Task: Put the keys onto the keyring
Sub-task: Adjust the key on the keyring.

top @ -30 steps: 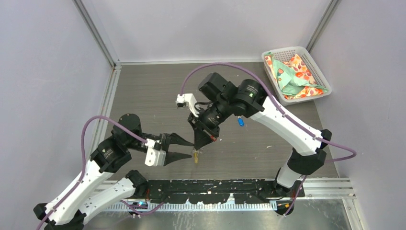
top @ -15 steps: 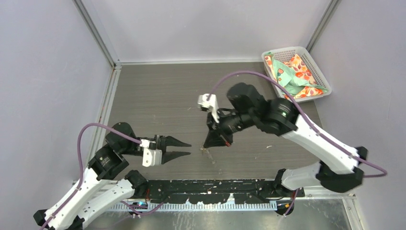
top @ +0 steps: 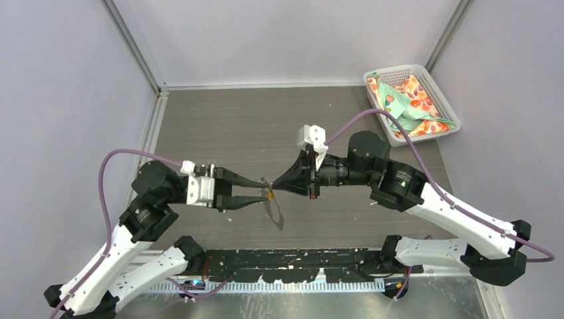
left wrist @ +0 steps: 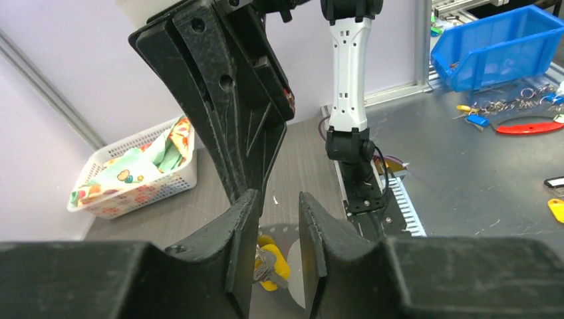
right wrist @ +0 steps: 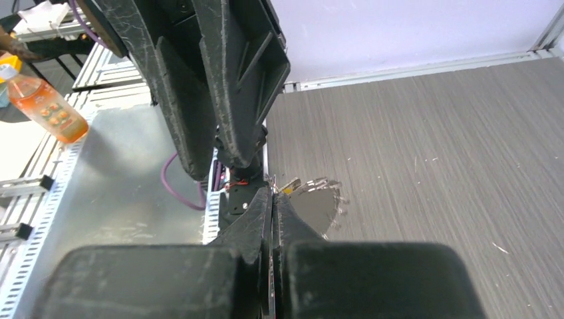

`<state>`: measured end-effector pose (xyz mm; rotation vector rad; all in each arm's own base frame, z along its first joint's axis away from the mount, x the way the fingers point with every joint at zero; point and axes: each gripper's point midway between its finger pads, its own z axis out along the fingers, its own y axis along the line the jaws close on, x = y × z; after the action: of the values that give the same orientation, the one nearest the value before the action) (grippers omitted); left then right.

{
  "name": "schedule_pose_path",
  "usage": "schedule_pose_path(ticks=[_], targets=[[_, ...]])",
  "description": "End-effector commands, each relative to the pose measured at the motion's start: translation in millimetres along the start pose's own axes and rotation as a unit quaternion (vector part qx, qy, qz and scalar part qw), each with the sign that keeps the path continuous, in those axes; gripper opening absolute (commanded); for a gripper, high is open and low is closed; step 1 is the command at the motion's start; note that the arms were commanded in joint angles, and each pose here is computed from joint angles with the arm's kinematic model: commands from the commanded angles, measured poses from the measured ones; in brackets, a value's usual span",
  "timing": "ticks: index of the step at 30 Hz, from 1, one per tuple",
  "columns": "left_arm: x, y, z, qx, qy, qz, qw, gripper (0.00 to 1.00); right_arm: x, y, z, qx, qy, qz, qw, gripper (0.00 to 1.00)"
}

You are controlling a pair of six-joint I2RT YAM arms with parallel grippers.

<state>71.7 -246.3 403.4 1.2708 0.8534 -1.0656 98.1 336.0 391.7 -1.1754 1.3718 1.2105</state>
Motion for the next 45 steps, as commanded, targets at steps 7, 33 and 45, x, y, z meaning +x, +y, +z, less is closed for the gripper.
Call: schedule_pose_path(ticks=[7, 33, 45], targets=[[-25, 41, -5, -0.111, -0.012, 0.018, 0.994, 0.28, -44, 1, -5, 0.005, -0.118, -0.068, 0.991, 0.01], [-1, 25, -1, -0.062, 0.070, -0.083, 0.992, 0.23, -47, 4, -12, 0.001, -0.162, -0.113, 0.980, 0.01], [-1, 21, 7, -0.035, 0.067, -0.125, 0.989, 0.19, -45, 8, -13, -0.007, -0.160, -0.114, 0.980, 0.01]])
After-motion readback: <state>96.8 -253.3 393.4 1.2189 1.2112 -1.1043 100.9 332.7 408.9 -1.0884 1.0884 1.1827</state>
